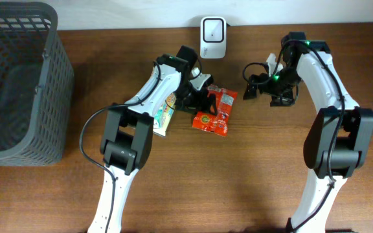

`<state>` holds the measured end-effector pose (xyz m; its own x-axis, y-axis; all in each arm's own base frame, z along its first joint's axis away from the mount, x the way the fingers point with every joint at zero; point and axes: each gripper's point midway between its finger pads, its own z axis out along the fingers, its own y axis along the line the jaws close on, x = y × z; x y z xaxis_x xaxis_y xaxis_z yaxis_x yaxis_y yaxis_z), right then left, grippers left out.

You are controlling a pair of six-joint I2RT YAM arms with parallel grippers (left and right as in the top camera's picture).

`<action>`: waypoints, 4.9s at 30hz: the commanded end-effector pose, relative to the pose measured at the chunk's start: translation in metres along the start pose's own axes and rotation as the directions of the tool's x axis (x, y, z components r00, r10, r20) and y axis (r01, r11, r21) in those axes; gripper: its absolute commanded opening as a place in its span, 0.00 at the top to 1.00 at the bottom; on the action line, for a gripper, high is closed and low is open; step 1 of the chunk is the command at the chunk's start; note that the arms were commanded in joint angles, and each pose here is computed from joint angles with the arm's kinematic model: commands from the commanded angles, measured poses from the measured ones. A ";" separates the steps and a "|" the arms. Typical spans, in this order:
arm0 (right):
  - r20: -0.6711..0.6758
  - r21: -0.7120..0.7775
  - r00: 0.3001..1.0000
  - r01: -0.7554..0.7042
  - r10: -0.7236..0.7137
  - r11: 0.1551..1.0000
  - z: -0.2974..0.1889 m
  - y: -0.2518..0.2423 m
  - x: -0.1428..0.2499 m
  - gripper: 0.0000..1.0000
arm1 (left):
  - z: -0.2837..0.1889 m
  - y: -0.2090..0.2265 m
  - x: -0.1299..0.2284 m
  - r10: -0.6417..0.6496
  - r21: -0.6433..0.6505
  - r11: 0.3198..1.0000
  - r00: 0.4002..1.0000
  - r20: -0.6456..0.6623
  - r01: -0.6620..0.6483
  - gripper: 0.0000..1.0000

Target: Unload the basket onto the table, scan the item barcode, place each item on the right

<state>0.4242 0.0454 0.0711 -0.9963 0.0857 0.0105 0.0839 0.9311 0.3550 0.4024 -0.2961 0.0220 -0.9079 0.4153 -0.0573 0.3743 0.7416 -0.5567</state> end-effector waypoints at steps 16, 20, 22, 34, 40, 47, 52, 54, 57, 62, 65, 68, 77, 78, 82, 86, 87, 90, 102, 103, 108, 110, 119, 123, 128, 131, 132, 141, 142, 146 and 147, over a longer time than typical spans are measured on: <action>0.068 0.007 0.997 0.026 -0.026 1.000 -0.002 -0.002 -0.016 0.02 | 0.009 0.033 0.008 -0.064 -0.110 0.992 0.997 -0.047 0.059 1.00; 0.068 0.007 0.997 0.026 -0.027 1.000 -0.002 -0.002 -0.016 0.02 | -0.008 0.019 0.018 0.074 -0.039 0.996 0.992 -0.105 -0.078 1.00; 0.068 0.007 0.997 0.026 -0.027 1.000 -0.002 -0.001 -0.016 0.02 | -0.016 0.004 0.018 0.163 0.028 0.987 0.981 -0.103 -0.161 1.00; 0.068 0.007 0.997 0.026 -0.026 1.000 -0.002 -0.001 -0.016 0.02 | -0.099 -0.031 -0.054 0.530 -0.181 0.843 0.838 0.128 -0.506 1.00; 0.068 0.007 0.997 0.026 -0.026 1.000 -0.002 -0.002 -0.016 0.02 | -0.136 -0.066 -0.056 0.721 -0.218 0.692 0.675 0.157 -0.689 1.00; 0.069 0.007 0.997 0.026 -0.026 1.000 -0.002 -0.001 -0.016 0.02 | -0.162 -0.087 -0.040 0.905 -0.258 0.424 0.415 0.091 -0.868 1.00; 0.093 0.006 0.995 0.035 -0.036 0.999 -0.003 -0.001 -0.022 0.02 | -0.162 -0.087 -0.040 0.926 -0.263 0.376 0.368 0.078 -0.889 1.00; 0.117 0.006 0.992 0.044 -0.045 0.999 -0.003 0.000 -0.028 0.02 | -0.163 -0.088 -0.040 0.934 -0.265 0.357 0.350 0.076 -0.896 1.00; 0.116 0.006 0.992 0.044 -0.044 0.999 -0.003 0.000 -0.028 0.01 | -0.165 -0.090 -0.040 0.954 -0.266 0.299 0.290 0.073 -0.916 1.00; 0.147 0.005 0.988 0.056 -0.056 0.998 -0.004 0.001 -0.036 0.02 | -0.169 -0.087 -0.044 0.963 -0.287 0.269 0.260 0.070 -0.920 1.00; 0.151 -0.002 0.987 0.058 -0.057 0.998 -0.004 0.002 -0.036 0.02 | -0.177 -0.085 -0.045 0.957 -0.283 0.287 0.263 0.118 -0.915 1.00; 0.166 -0.109 0.984 0.075 -0.057 0.991 -0.007 0.018 -0.039 0.02 | -0.190 -0.087 -0.045 0.941 -0.259 0.312 0.260 0.216 -0.914 1.00; 0.346 -0.687 0.935 0.310 -0.080 0.657 -0.073 0.086 -0.052 0.02 | -0.226 -0.082 -0.043 0.805 -0.150 0.499 0.392 0.445 -0.854 1.00; 0.359 -0.706 0.929 0.333 -0.090 0.625 -0.073 0.091 -0.050 0.02 | -0.227 -0.084 -0.043 0.789 -0.132 0.512 0.404 0.462 -0.849 1.00; 0.407 -0.745 0.902 0.418 -0.142 0.520 -0.067 0.111 -0.043 0.02 | -0.227 -0.088 -0.041 0.745 -0.082 0.564 0.463 0.481 -0.822 1.00; 0.446 -0.765 0.875 0.482 -0.190 0.426 -0.064 0.133 -0.036 0.02 | -0.225 -0.091 -0.040 0.695 -0.036 0.622 0.531 0.484 -0.782 1.00; 0.445 -0.767 0.874 0.485 -0.196 0.421 -0.063 0.138 -0.036 0.01 | -0.225 -0.091 -0.040 0.687 -0.027 0.631 0.542 0.483 -0.775 1.00; 0.445 -0.770 0.869 0.494 -0.214 0.403 -0.062 0.155 -0.037 0.01 | -0.223 -0.091 -0.035 0.670 -0.001 0.650 0.573 0.473 -0.760 1.00; 0.398 -0.799 0.880 0.472 -0.260 0.372 -0.054 0.199 -0.026 0.02 | -0.219 -0.090 -0.028 0.654 0.028 0.670 0.608 0.450 -0.742 1.00; 0.394 -0.801 0.880 0.470 -0.263 0.371 -0.053 0.202 -0.025 0.01 | -0.218 -0.089 -0.028 0.658 0.023 0.671 0.609 0.443 -0.741 1.00; 0.393 -0.799 0.881 0.469 -0.263 0.376 -0.052 0.202 -0.025 0.40 | -0.214 -0.088 -0.028 0.668 0.009 0.672 0.612 0.423 -0.740 1.00; 0.376 -0.806 0.891 0.450 -0.253 0.385 -0.052 0.202 -0.026 0.50 | -0.212 -0.084 -0.027 0.671 -0.004 0.681 0.622 0.403 -0.732 1.00; 0.325 -0.817 0.921 0.388 -0.214 0.427 -0.049 0.201 -0.030 0.90 | -0.205 -0.055 -0.023 0.667 -0.092 0.735 0.690 0.280 -0.672 0.95; 0.292 -0.775 0.946 0.320 -0.141 0.546 -0.038 0.192 -0.040 0.96 | -0.204 -0.026 -0.024 0.594 -0.196 0.804 0.782 0.192 -0.562 0.97; 0.297 -0.494 0.953 0.212 -0.066 0.843 -0.020 0.147 -0.041 0.96 | -0.210 0.004 -0.028 0.443 -0.320 0.869 0.881 0.165 -0.377 0.69; 0.304 -0.136 0.950 0.120 -0.074 0.983 -0.026 0.095 -0.033 0.96 | -0.210 0.005 -0.029 0.435 -0.326 0.871 0.885 0.168 -0.366 0.01; 0.303 0.014 0.950 0.072 -0.073 0.997 -0.032 0.074 -0.027 0.96 | -0.210 0.005 -0.029 0.435 -0.326 0.871 0.885 0.168 -0.366 0.01; 0.037 0.632 0.975 0.146 -0.217 0.761 -0.027 0.036 0.041 0.96 | -0.209 0.005 -0.026 0.429 -0.321 0.874 0.889 0.160 -0.364 0.01; 0.014 0.649 0.973 0.167 -0.232 0.742 -0.024 0.038 0.045 0.96 | -0.209 0.005 -0.026 0.427 -0.320 0.875 0.890 0.158 -0.363 0.01; -0.054 0.684 0.955 0.248 -0.291 0.686 -0.008 0.054 0.055 0.62 | -0.208 0.005 -0.022 0.418 -0.312 0.880 0.896 0.147 -0.359 0.01; -0.062 0.684 0.951 0.261 -0.302 0.681 -0.005 0.057 0.057 0.53 | -0.208 0.005 -0.021 0.416 -0.310 0.880 0.898 0.145 -0.358 0.01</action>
<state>0.3681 0.1027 0.0968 -0.9843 -0.1731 -0.0354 -0.1545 0.9407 -0.3020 0.4650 -0.1945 0.1660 -0.6986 0.6172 -0.3619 0.7099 0.6612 -0.2426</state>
